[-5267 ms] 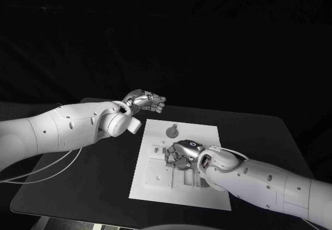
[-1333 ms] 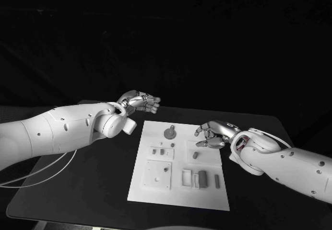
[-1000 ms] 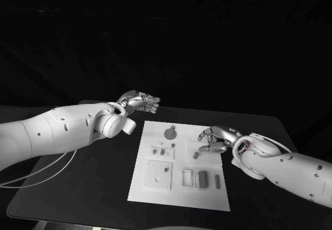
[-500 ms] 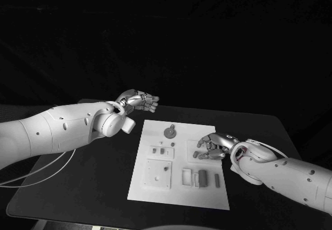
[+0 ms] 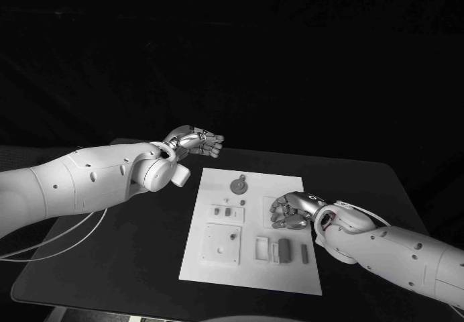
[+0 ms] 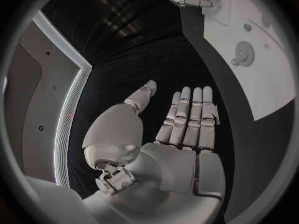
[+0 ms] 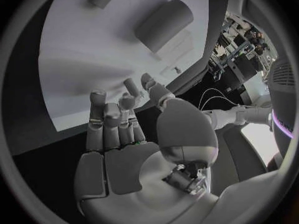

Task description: Assemble the parts on the task board

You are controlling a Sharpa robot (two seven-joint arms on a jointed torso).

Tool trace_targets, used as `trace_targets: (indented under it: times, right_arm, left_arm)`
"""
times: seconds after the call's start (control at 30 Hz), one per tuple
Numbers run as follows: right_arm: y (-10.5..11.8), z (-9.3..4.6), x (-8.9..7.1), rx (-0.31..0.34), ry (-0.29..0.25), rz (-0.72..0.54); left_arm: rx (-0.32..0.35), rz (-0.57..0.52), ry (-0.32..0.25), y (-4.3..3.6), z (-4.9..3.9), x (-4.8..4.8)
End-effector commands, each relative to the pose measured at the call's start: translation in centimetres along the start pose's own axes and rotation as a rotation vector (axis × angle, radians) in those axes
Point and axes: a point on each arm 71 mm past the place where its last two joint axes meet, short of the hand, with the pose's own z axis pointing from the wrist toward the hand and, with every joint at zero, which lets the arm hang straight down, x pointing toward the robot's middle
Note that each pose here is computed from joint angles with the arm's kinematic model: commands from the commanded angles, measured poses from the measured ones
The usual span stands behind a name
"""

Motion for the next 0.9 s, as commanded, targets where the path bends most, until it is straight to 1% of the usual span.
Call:
trace_targets:
  times: [0.03,0.2,0.5,0.9]
  right_arm:
    - [0.22,0.09,0.06,-0.019,-0.004,-0.016]
    - [0.33,0.17,0.16,-0.022,-0.002,-0.02]
    - [0.1,0.15,0.03,-0.015,-0.017,-0.033]
    - [0.2,0.13,0.09,-0.02,-0.015,-0.032]
  left_arm:
    - [0.017,-0.001,0.007,-0.24,0.06,0.13]
    - [0.017,0.0,0.006,-0.24,0.06,0.13]
    - [0.016,0.0,0.004,-0.21,0.03,0.03]
    - [0.015,0.0,0.005,-0.22,0.04,0.07]
